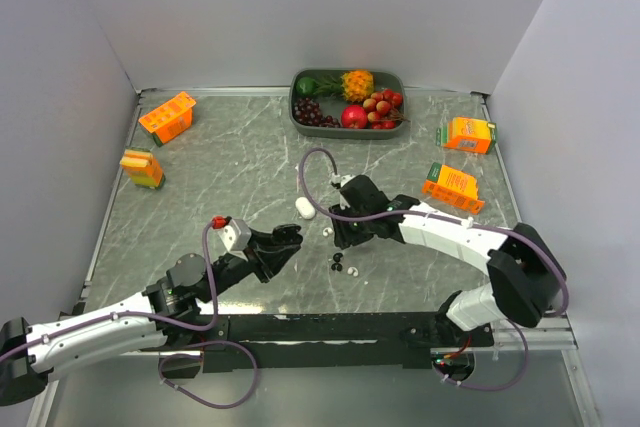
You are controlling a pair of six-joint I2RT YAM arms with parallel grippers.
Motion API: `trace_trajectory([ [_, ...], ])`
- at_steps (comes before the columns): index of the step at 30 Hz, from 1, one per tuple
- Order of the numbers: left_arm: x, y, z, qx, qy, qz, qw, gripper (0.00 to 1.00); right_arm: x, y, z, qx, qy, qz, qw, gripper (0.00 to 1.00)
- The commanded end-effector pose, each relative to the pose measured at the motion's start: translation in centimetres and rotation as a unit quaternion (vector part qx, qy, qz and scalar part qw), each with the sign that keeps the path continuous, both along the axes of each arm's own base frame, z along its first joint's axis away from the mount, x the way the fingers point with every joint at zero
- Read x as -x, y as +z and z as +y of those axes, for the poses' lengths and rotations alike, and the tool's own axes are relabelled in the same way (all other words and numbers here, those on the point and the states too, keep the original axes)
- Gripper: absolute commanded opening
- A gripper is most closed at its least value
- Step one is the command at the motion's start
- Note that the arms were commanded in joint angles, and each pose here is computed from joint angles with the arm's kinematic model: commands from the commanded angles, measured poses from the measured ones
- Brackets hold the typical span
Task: Insert the wireless bluetooth earbuds into the charging case
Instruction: Pick up the earbud from the center of the board.
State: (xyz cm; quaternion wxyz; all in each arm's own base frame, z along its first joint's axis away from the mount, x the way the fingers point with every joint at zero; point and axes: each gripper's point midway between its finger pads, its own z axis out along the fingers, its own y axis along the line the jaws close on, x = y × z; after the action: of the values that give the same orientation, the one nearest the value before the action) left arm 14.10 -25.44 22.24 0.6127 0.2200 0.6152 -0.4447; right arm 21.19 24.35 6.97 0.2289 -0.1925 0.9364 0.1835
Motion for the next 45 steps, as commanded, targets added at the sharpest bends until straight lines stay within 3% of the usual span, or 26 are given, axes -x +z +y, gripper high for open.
trace_trajectory([
  [1,0.1,1.0,0.3,0.023,0.005,0.001,1.0,0.01,-0.3,-0.1,0.9,-0.01,0.011,0.008,1.0,0.45],
  [24,0.0,0.1,0.0,0.008,0.004,0.008,1.0,0.01,3.5,-3.4,0.5,0.014,0.065,0.067,0.996,0.36],
  [45,0.1,-0.1,-0.2,0.009,0.0,0.011,1.0,0.01,4.2,-5.1,0.8,0.023,0.075,0.089,0.993,0.37],
])
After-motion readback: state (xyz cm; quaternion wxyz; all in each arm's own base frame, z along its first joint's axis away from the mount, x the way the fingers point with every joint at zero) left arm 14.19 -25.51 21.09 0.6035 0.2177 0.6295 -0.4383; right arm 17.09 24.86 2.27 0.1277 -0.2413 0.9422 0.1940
